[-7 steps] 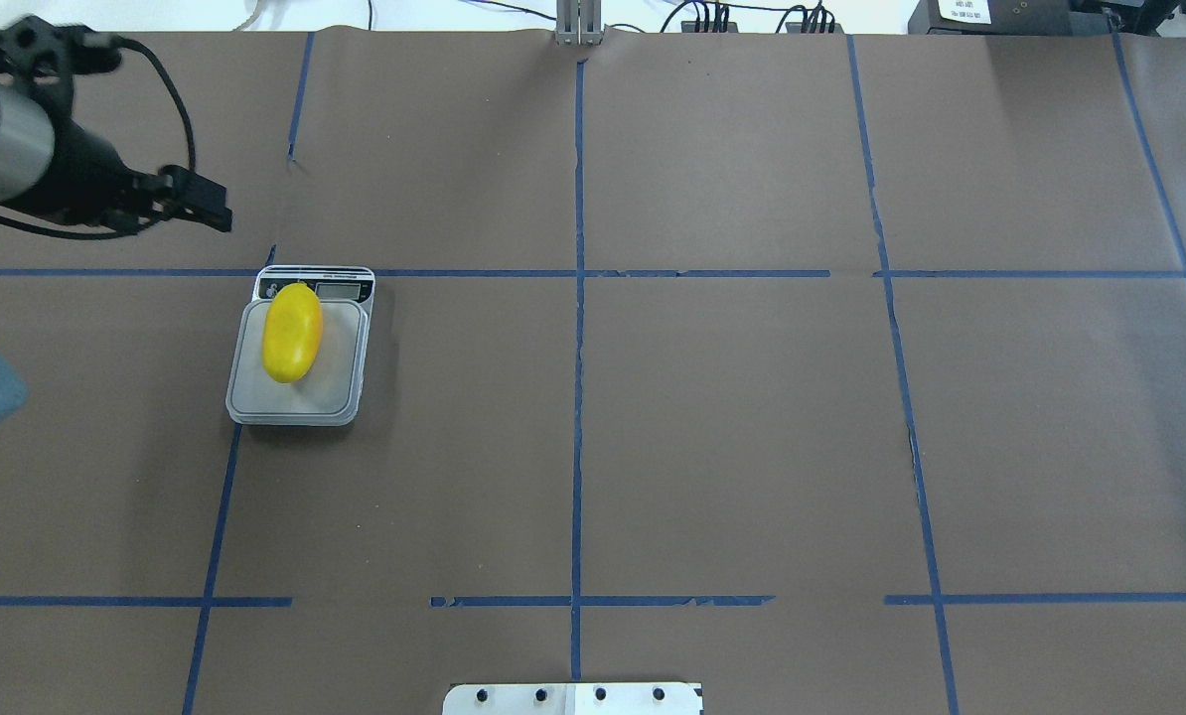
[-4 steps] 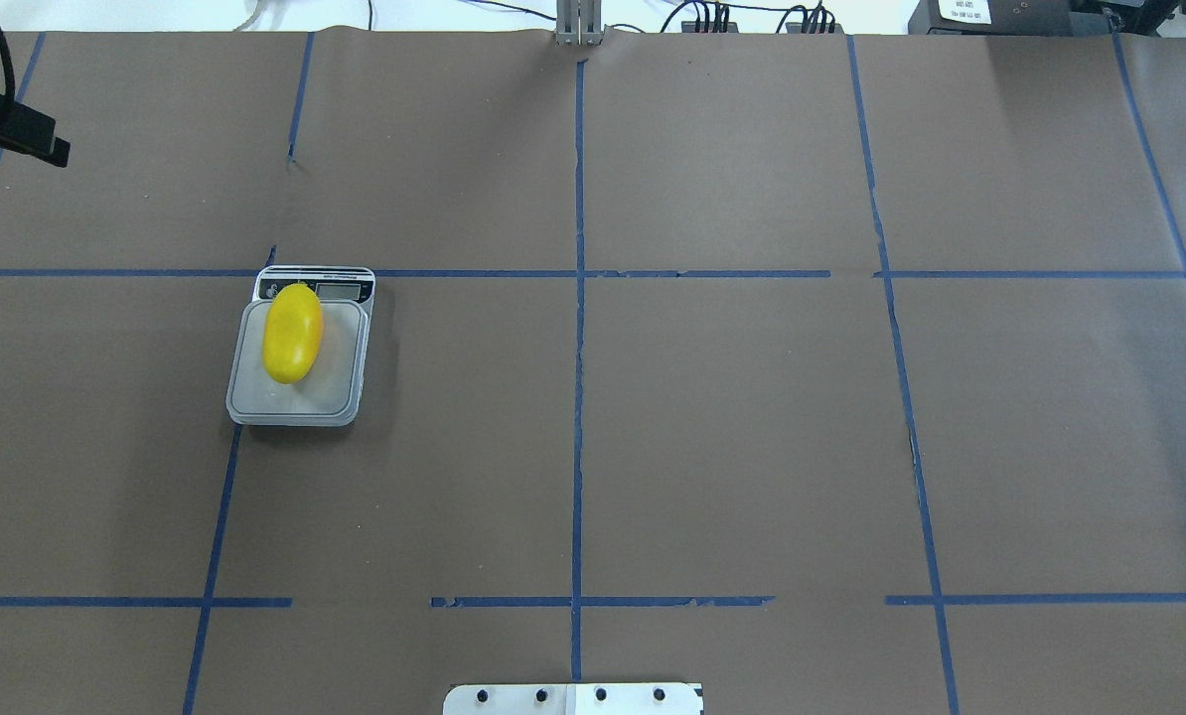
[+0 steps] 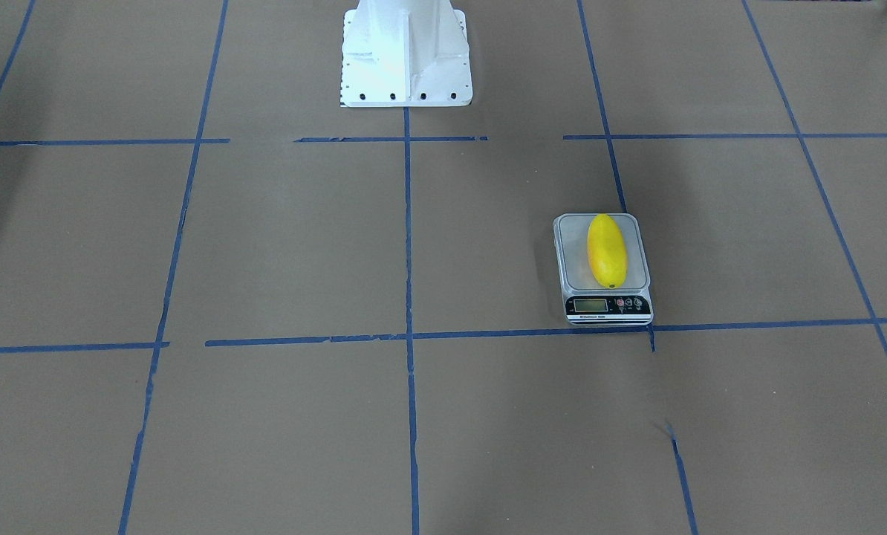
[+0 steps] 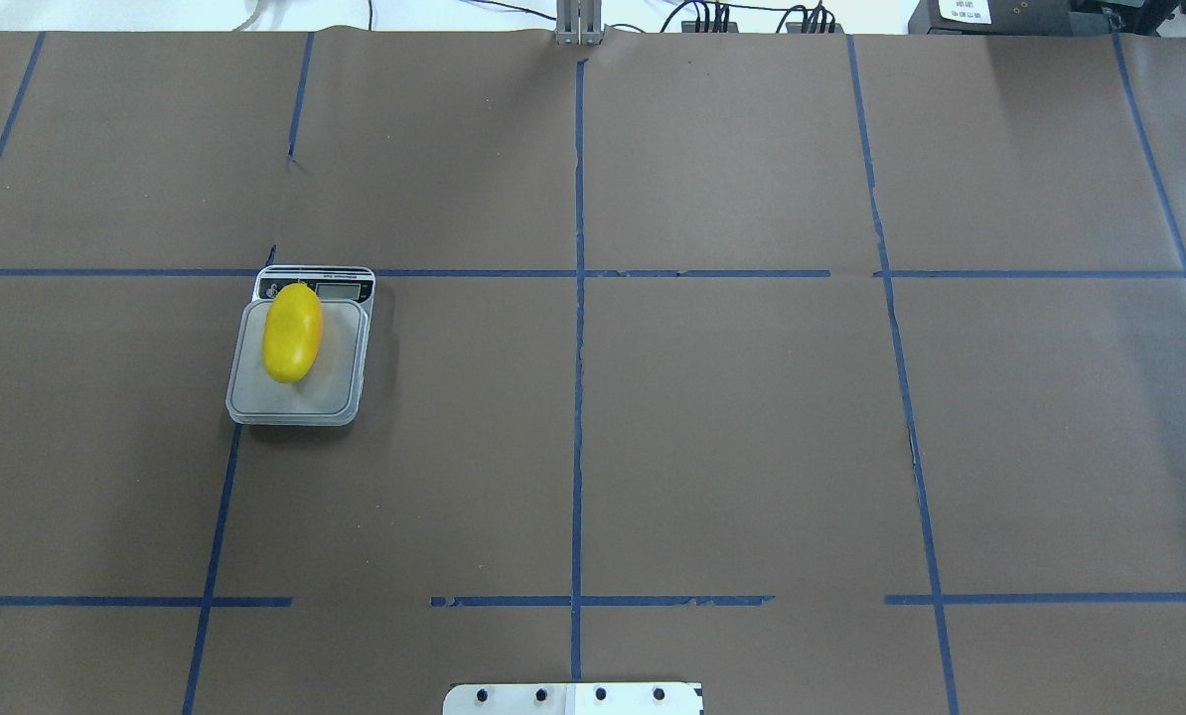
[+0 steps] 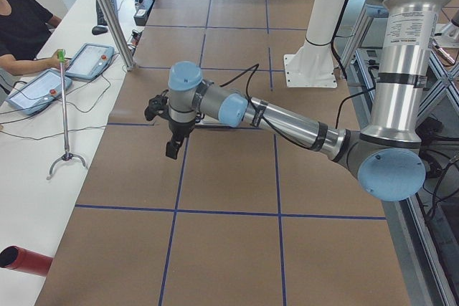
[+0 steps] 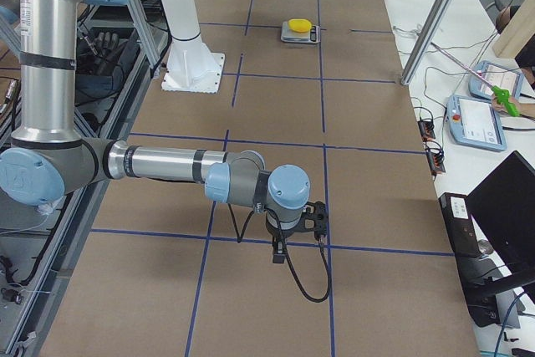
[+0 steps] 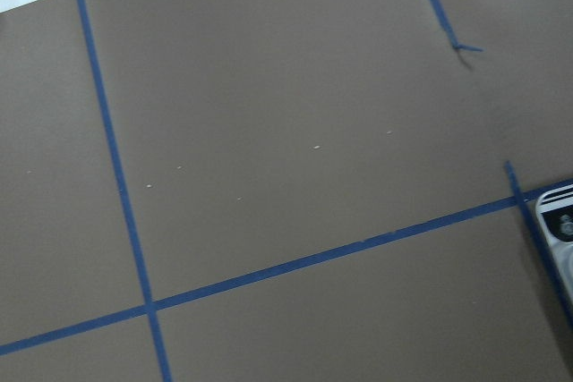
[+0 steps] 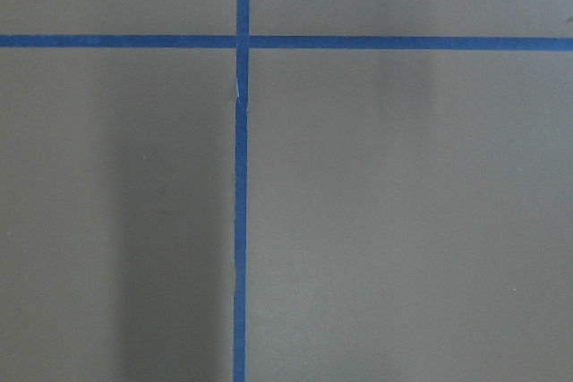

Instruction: Weigh mango

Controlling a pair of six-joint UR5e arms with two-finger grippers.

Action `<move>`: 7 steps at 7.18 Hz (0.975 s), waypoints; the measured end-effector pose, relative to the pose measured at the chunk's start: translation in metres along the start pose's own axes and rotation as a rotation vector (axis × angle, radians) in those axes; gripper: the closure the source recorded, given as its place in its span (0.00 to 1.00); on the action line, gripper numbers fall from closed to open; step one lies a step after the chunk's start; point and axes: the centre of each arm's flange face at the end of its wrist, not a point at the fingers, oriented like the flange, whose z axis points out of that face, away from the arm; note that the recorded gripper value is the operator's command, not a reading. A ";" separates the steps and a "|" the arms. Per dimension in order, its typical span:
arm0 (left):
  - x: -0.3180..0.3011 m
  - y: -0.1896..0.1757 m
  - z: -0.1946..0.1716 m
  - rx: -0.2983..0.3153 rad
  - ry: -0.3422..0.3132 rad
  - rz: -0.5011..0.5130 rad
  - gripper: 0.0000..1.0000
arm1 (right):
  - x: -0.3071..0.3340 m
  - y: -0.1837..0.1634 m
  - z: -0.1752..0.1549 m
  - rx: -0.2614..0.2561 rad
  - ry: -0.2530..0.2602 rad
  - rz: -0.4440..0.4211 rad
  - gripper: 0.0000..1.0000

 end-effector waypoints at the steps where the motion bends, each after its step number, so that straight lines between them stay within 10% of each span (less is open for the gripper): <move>1: -0.048 0.031 0.013 -0.025 -0.003 -0.032 0.00 | 0.000 0.000 0.000 0.000 0.000 -0.001 0.00; 7: -0.101 0.094 0.042 -0.093 0.016 -0.137 0.00 | 0.000 0.000 0.000 0.000 0.000 0.000 0.00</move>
